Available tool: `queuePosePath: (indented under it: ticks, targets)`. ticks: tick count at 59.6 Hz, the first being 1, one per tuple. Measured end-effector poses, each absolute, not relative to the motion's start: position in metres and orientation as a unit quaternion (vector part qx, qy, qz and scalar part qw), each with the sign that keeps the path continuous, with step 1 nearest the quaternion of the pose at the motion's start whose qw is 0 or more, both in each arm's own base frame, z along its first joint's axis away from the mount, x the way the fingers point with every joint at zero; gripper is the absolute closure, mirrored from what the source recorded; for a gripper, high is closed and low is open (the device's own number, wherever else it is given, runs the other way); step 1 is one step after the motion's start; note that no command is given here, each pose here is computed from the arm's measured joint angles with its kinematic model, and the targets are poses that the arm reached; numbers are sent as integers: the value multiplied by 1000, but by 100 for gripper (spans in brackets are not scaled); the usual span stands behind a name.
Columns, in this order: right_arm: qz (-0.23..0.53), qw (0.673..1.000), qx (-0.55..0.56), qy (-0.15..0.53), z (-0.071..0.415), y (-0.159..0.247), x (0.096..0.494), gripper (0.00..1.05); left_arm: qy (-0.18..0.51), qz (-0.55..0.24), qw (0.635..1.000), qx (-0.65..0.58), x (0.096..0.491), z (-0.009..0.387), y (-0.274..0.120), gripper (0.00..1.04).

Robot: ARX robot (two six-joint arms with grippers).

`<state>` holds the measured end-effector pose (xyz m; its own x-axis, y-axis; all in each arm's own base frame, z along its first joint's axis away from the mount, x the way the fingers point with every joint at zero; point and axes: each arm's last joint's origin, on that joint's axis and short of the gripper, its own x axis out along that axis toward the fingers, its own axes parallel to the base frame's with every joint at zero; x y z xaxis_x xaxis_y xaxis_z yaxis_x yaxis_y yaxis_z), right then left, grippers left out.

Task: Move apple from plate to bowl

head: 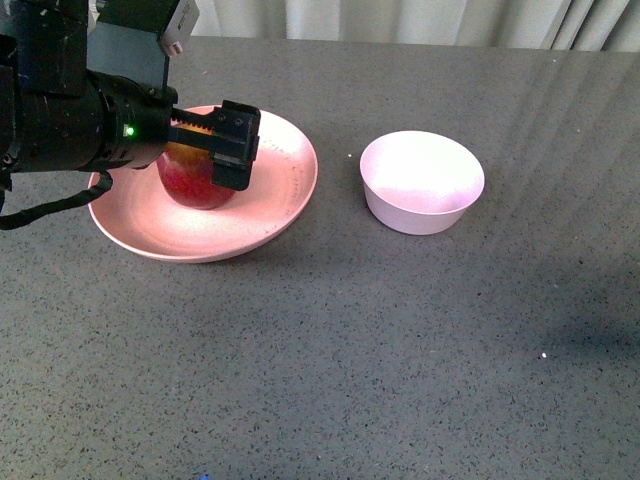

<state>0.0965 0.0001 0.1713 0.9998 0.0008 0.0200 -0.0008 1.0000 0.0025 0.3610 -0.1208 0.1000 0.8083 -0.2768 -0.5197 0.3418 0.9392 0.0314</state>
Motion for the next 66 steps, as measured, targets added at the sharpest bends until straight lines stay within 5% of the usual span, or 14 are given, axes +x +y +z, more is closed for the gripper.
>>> queuePosePath:
  ticks: [33, 44, 66]
  targets:
    - [0, 1000, 1, -10, 171, 0, 97, 9, 279, -146, 947, 69, 369, 84, -122, 9]
    - [0, 1000, 1, -10, 171, 0, 97, 9, 277, -145, 947, 71, 369, 84, -122, 28]
    - [0, 1000, 1, -10, 171, 0, 97, 9, 267, -154, 948, 74, 365, 93, -124, 30]
